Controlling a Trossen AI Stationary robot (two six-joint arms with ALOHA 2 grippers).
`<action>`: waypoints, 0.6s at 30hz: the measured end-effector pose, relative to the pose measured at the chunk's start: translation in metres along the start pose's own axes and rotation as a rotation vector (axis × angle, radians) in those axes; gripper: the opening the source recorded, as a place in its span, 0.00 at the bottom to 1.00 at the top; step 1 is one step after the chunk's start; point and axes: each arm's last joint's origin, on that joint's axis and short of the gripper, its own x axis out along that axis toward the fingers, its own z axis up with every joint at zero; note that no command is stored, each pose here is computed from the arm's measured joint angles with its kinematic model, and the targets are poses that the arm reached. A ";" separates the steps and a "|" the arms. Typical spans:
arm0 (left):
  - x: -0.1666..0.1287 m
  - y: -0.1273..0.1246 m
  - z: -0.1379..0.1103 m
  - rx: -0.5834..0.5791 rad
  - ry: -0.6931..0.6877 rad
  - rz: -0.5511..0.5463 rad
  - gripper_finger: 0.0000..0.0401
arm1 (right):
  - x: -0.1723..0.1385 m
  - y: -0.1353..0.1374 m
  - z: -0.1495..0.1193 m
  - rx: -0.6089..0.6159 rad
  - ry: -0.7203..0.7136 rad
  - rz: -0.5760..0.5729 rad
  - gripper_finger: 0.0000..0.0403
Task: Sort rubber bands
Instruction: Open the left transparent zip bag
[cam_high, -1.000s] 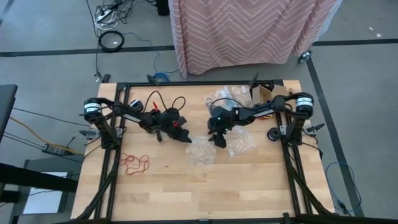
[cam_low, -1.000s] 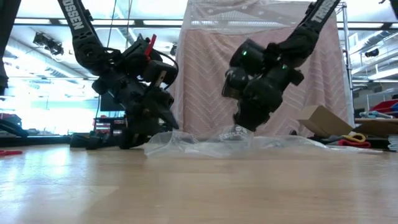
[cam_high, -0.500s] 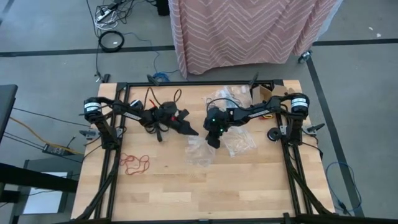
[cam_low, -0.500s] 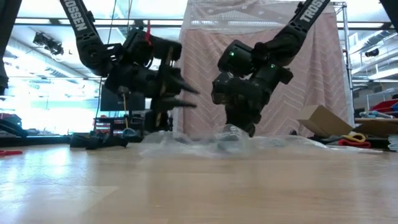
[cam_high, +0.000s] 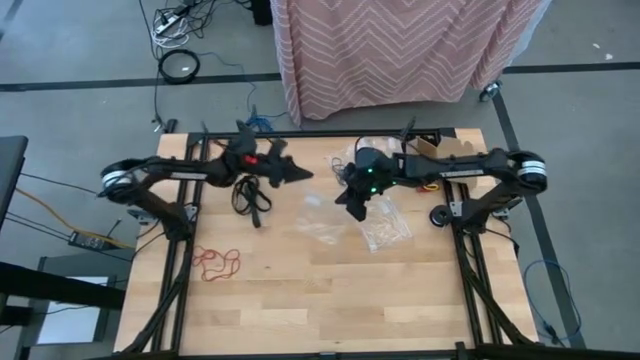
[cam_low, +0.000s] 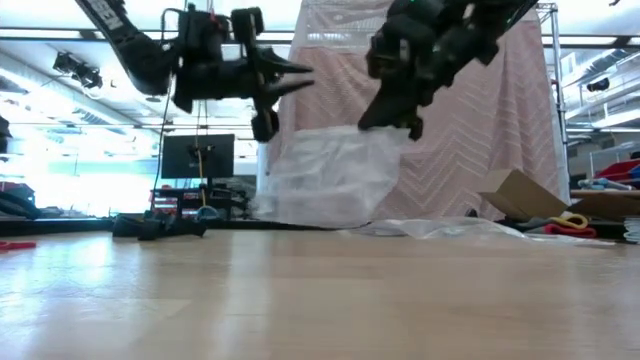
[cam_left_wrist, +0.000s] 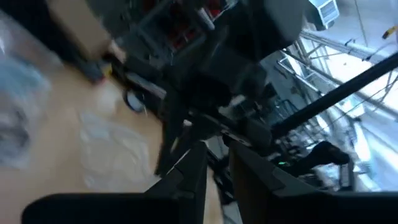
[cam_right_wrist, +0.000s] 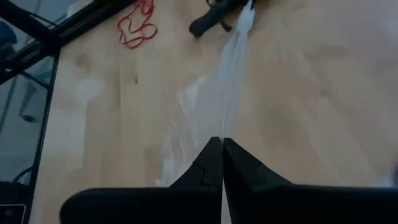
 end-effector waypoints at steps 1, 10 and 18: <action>-0.004 -0.004 0.005 0.049 -0.010 0.011 0.18 | -0.005 0.001 0.000 -0.001 -0.001 -0.007 0.00; -0.026 -0.013 0.002 0.450 0.146 0.109 0.20 | -0.040 0.012 0.005 -0.010 -0.067 -0.032 0.00; -0.027 -0.007 -0.005 0.402 0.208 0.163 0.34 | -0.045 0.014 0.008 -0.005 -0.109 -0.021 0.00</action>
